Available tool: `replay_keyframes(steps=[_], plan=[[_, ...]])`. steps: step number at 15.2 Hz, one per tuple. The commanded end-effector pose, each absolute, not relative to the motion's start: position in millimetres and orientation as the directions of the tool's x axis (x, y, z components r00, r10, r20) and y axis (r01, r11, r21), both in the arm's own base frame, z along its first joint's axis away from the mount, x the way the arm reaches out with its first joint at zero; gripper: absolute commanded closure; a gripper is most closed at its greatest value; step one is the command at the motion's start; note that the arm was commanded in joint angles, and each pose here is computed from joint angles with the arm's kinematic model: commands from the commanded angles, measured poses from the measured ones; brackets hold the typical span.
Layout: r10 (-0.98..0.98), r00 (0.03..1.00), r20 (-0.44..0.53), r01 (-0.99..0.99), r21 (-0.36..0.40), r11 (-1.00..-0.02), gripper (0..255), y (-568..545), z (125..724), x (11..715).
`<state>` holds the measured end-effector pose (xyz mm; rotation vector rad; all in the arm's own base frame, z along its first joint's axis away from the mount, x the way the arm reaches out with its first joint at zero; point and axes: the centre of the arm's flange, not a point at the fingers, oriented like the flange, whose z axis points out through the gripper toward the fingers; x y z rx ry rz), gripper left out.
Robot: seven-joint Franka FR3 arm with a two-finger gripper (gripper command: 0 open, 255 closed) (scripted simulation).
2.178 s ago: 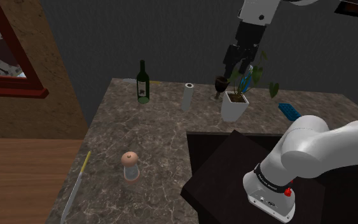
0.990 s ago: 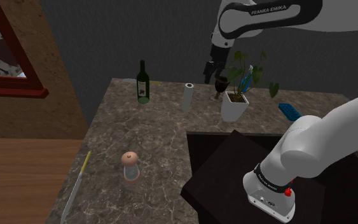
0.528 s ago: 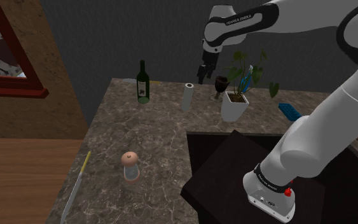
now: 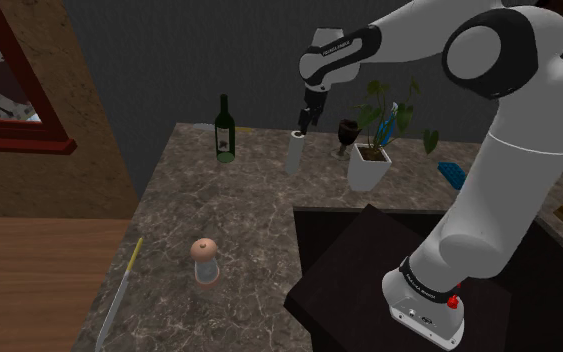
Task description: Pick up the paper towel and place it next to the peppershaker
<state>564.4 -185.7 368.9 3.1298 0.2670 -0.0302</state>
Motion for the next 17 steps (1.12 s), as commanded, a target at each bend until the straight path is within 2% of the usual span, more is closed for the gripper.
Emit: replay_keyframes(steps=[1, 9, 17], plan=[[0.191, 0.981, -0.016, 0.191, 0.005, -0.982, 0, -198.0, 356.9, 586.9], [0.270, 0.963, -0.007, 0.270, 0.029, -0.962, 0, -233.5, 302.3, 666.1], [0.271, 0.962, -0.007, 0.271, 0.030, -0.962, 0, -235.1, 261.7, 667.0]])
